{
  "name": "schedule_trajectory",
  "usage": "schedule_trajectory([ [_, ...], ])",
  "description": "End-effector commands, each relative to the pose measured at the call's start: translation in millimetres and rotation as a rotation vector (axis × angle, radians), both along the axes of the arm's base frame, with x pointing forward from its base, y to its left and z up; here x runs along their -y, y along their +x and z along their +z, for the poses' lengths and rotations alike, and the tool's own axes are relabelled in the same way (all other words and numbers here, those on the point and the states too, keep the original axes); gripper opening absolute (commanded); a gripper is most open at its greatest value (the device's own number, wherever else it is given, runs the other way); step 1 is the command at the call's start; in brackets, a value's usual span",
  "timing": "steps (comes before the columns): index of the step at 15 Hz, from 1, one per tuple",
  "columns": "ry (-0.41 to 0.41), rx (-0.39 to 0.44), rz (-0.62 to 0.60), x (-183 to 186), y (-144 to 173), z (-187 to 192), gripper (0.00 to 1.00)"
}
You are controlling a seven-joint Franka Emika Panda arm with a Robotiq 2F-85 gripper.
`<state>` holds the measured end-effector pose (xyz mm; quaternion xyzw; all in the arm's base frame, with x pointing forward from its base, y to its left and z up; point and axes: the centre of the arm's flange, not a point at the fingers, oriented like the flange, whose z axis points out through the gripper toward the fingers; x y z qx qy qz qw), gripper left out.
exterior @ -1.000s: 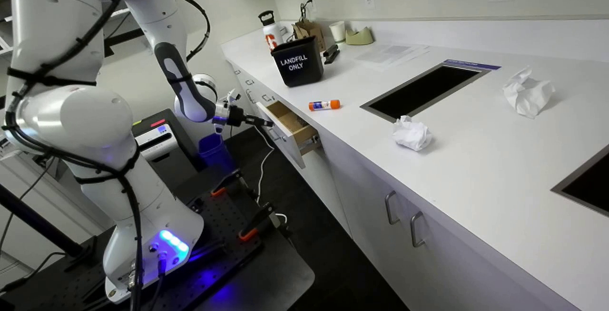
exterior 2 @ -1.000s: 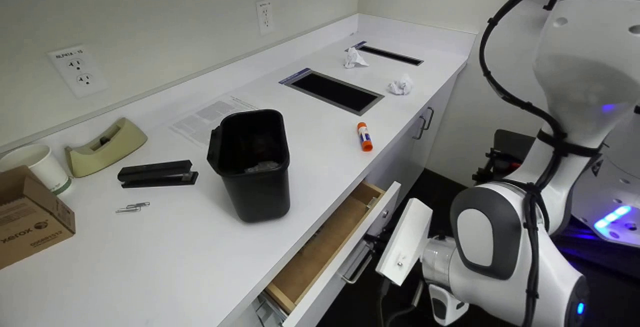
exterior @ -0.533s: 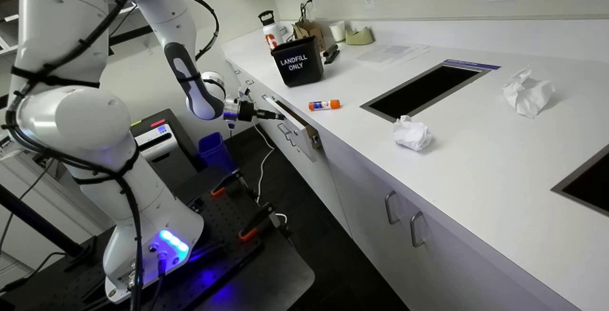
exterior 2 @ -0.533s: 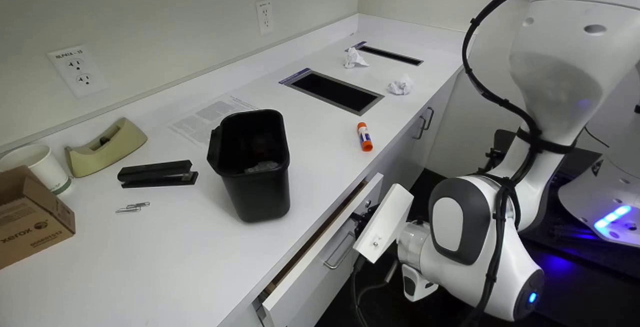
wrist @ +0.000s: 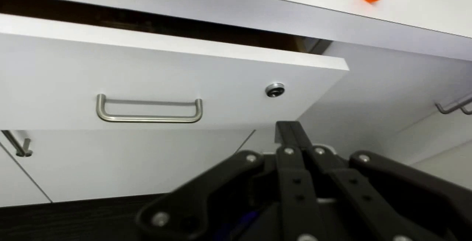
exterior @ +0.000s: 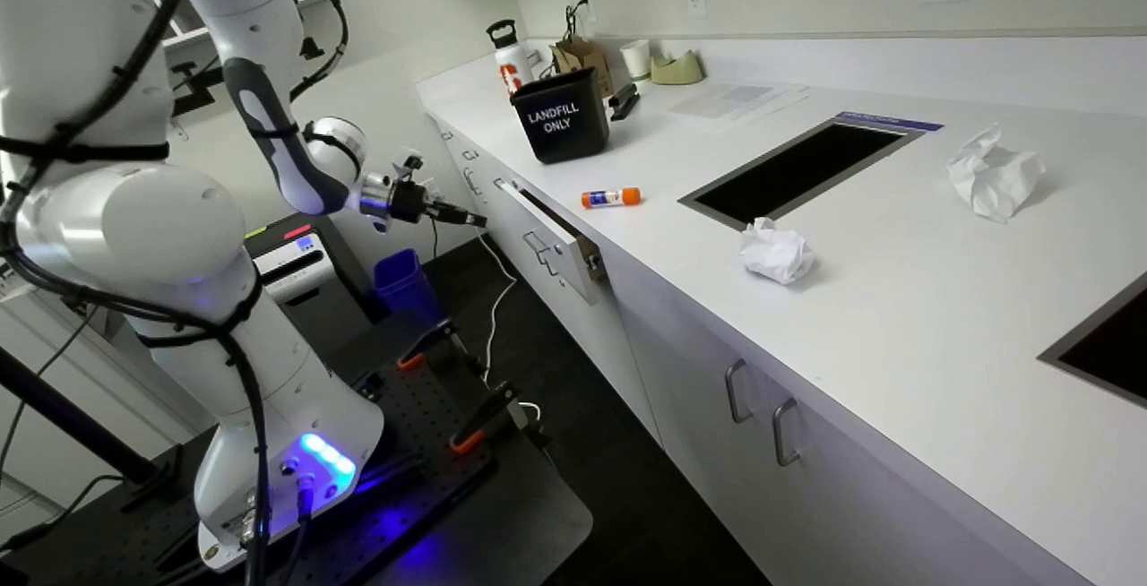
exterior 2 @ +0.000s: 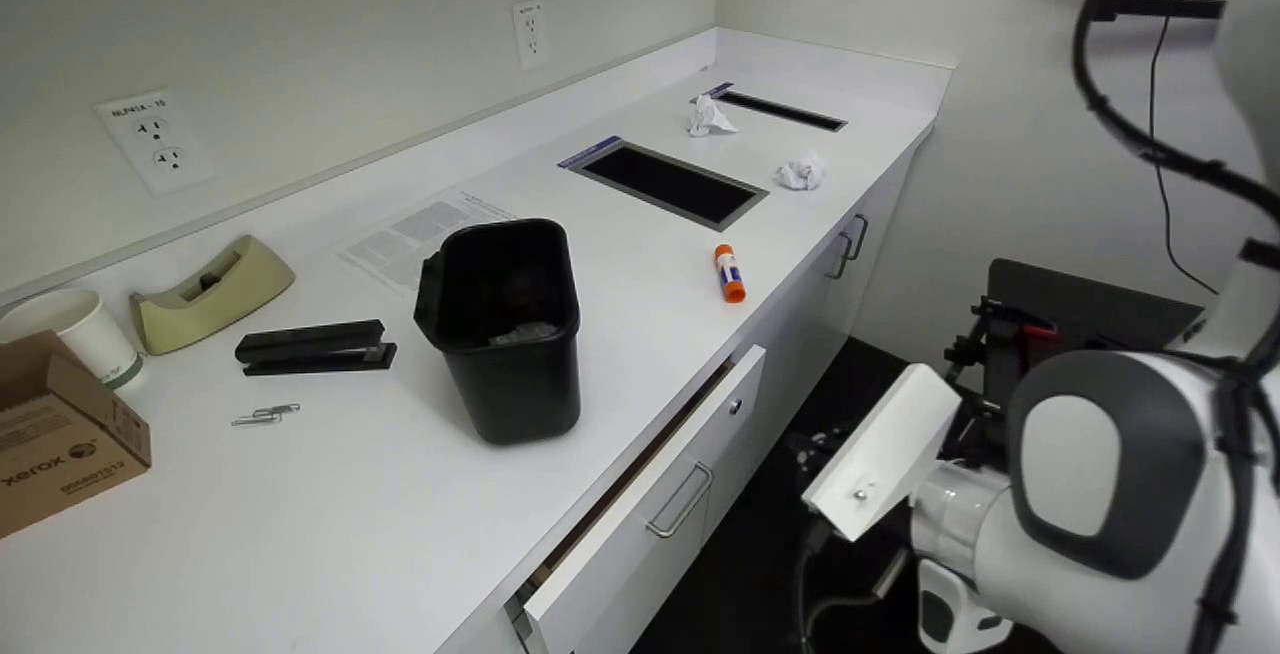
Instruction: Close the drawer
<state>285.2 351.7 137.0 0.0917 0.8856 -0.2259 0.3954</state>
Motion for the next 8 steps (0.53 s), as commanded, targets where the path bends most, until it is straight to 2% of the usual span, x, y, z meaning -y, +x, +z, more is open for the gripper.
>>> schedule_trajectory([
  [1, 0.002, 0.057, -0.102, 22, -44, 78, 0.0],
  [8, 0.065, 0.101, -0.214, 32, -77, 135, 0.0],
])
